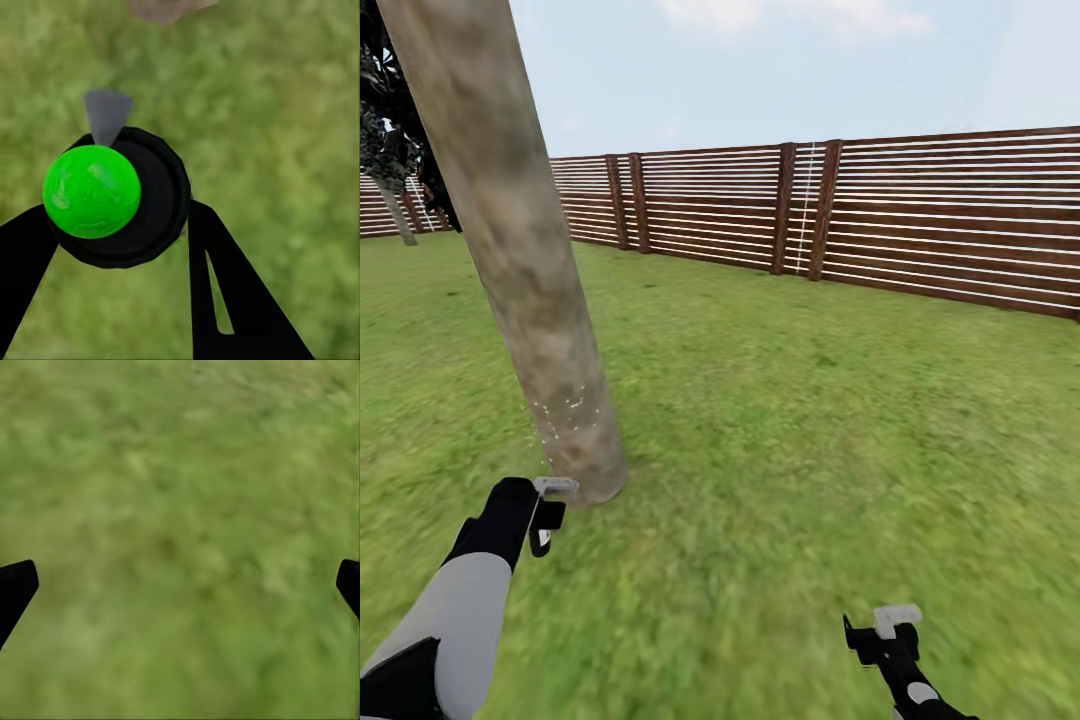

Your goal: In the garden, pick up the pesticide atomizer on the floor and spray pesticide onto both trees until each tree trunk is fully covered.

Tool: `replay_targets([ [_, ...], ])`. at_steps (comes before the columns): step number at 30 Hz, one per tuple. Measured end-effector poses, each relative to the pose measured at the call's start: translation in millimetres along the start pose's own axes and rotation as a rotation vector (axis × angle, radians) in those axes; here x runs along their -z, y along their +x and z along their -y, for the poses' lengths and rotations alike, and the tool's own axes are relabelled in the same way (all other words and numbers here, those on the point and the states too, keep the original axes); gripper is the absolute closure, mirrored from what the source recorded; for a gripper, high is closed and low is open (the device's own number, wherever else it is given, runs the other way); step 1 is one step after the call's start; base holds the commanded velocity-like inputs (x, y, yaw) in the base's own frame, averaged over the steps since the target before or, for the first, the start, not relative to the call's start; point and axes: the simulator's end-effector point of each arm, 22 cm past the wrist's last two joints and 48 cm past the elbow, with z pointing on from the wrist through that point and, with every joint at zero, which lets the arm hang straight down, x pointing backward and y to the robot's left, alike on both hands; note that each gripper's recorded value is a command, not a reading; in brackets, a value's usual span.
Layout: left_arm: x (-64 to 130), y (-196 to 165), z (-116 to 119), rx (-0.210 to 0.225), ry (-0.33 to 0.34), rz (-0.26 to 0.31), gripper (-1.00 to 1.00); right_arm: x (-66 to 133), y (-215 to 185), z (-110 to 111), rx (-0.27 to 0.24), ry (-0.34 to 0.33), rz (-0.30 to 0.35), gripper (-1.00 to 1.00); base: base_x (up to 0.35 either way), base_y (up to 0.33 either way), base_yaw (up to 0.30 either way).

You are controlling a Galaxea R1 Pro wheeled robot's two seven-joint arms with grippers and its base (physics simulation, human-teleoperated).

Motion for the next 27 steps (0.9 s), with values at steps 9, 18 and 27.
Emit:
replay_targets([
  [9, -8.2, 16, 4, -0.005, 0.001, -0.040, 1.00, -0.1, 0, 2, 0.001, 0.002, 0.000, -1.00, 0.190, -0.203, 0.000],
  [18, -15.4, 41, 1, 0.025, 0.005, -0.073, 1.00, -0.2, 0, 1, 0.001, 0.002, 0.000, -1.00, 0.010, -0.268, 0.184],
  [27, -18.8, 53, 2, 0.069, 0.021, -0.088, 1.00, 0.0, 0, 1, 0.001, 0.002, 0.000, -1.00, 0.212, -0.194, 0.127],
])
